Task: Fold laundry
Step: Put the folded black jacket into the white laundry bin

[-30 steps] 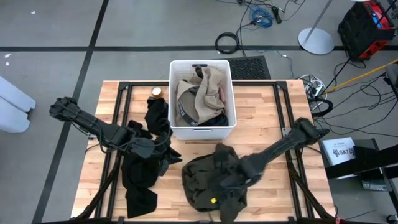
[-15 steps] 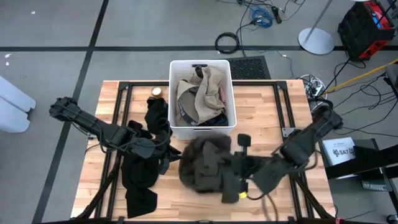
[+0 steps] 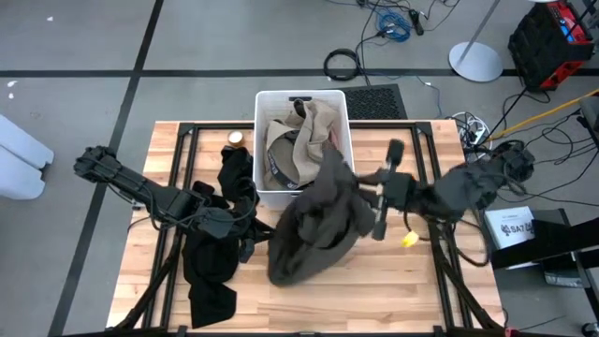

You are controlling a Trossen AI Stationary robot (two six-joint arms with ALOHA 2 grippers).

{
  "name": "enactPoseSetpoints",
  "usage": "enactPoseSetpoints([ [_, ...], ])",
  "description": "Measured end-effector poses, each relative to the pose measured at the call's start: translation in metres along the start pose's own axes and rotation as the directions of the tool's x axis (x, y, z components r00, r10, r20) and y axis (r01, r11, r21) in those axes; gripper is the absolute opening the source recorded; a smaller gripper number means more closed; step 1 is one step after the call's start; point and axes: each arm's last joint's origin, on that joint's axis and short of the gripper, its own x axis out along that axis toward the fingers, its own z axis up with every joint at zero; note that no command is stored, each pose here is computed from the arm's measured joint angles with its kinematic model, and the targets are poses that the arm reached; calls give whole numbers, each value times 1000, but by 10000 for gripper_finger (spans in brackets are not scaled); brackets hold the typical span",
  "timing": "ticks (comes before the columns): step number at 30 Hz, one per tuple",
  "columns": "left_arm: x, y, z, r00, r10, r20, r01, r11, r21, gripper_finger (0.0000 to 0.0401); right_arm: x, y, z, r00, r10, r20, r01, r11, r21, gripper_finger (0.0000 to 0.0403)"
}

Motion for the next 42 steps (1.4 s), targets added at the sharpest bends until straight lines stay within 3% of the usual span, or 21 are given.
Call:
enactPoseSetpoints([
  [3,1,1,-2,1000,7,-6,-7,1000,7,121,4,7,-24,965,174,-197,-167,985,54,11],
  [6,1,2,-3,1000,15,-17,-15,1000,27,121,11,24,-53,884,214,-416,-191,977,99,11],
  [9,0,2,-6,999,26,-38,-25,999,39,121,14,46,-71,792,265,-550,-211,964,161,11],
  [14,2,-1,-11,998,57,-24,-55,997,57,121,31,97,-98,603,451,-658,-351,891,289,11],
  [19,6,-1,-12,994,108,8,-109,992,65,121,70,147,-129,503,563,-656,-484,812,327,11],
  [21,6,-1,-12,994,109,6,-109,992,66,121,89,160,-145,489,574,-657,-520,796,309,11],
  [23,6,-1,-12,994,108,5,-108,992,66,121,108,167,-162,495,549,-674,-523,807,274,11],
  [27,6,-1,-13,996,92,-15,-91,994,68,121,144,165,-201,544,359,-759,-393,908,148,25],
  [30,6,-1,-14,996,86,-24,-85,994,68,121,163,160,-220,552,284,-784,-367,927,77,57],
  [37,6,-1,-14,996,87,-25,-85,994,69,121,193,158,-247,564,267,-781,-413,910,12,111],
  [42,6,-1,-14,996,86,-28,-84,994,70,121,206,162,-260,591,268,-761,-538,834,-124,141],
])
